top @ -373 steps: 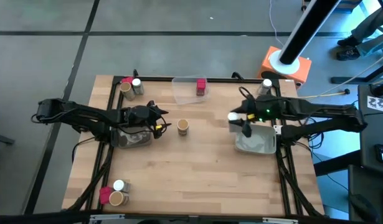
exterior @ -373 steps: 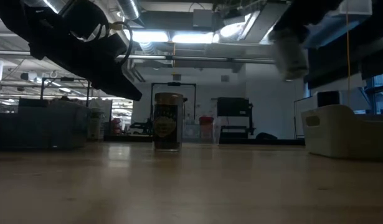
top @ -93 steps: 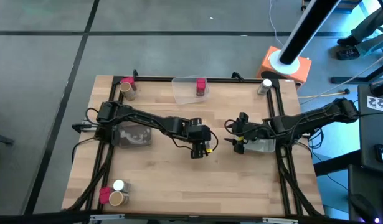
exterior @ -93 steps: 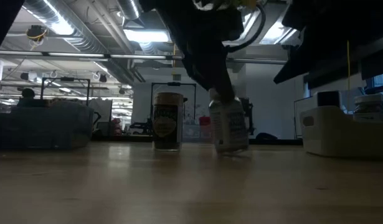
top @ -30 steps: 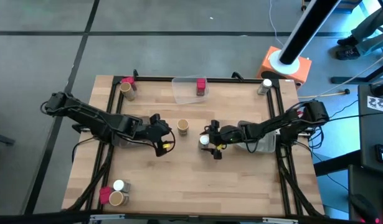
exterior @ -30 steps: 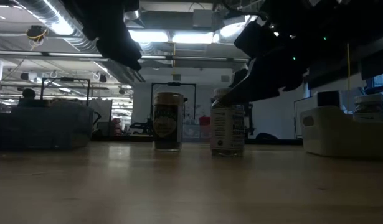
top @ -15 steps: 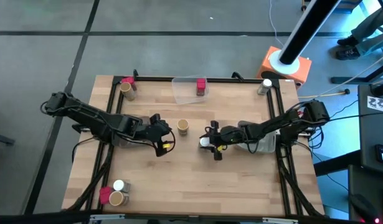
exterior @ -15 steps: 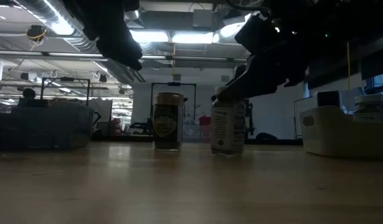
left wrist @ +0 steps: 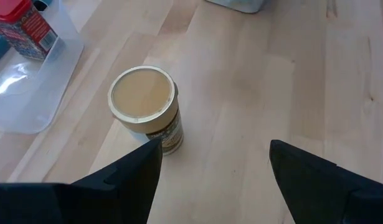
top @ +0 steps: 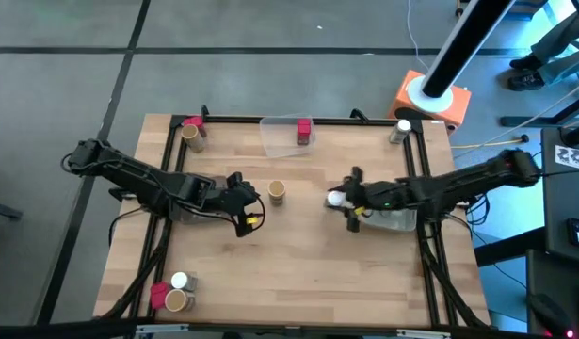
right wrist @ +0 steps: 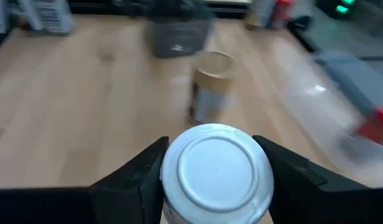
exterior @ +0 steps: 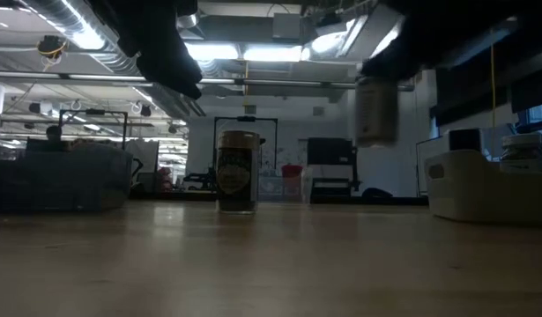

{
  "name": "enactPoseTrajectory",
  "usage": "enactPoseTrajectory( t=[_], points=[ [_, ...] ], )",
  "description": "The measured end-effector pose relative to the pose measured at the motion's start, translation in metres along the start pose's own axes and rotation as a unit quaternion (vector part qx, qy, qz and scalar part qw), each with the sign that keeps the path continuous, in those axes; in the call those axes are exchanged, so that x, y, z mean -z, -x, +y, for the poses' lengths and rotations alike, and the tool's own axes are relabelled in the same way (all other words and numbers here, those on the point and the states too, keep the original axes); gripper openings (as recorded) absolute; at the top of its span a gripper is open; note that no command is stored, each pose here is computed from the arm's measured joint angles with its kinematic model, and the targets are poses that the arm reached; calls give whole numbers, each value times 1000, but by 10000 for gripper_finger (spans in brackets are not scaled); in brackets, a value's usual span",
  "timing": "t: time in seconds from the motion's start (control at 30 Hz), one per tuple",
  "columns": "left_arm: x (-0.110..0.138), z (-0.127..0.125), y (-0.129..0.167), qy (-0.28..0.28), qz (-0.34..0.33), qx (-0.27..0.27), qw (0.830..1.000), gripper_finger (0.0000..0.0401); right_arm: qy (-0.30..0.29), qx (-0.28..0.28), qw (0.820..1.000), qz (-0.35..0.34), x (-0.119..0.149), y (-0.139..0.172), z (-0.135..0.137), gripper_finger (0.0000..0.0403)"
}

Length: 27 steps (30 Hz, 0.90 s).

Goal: Sort spices by type
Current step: Put the top left white spice bottle into the gray bin

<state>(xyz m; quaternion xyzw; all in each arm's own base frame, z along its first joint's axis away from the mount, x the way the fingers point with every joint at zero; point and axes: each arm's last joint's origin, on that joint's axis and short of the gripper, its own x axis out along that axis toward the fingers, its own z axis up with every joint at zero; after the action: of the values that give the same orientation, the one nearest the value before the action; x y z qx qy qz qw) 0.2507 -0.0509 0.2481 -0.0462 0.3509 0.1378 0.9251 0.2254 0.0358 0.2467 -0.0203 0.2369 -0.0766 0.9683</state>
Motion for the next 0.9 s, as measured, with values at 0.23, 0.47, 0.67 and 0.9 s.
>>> enactPoseTrajectory(
  t=[0.23, 0.47, 0.67, 0.9],
  points=[
    [0, 0, 0, 0, 0, 0, 1000, 280, -77, 60, 995, 37, 11, 56, -19, 205],
    [0, 0, 0, 0, 0, 0, 1000, 280, -141, 79, 985, 53, 20, 75, -28, 205],
    [0, 0, 0, 1, -1, -2, 1000, 280, -162, 118, 973, 111, 35, 74, -30, 205],
    [-2, 4, -1, -5, -3, -8, 1000, 280, -193, 159, 959, 134, 57, 55, -27, 205]
  ],
)
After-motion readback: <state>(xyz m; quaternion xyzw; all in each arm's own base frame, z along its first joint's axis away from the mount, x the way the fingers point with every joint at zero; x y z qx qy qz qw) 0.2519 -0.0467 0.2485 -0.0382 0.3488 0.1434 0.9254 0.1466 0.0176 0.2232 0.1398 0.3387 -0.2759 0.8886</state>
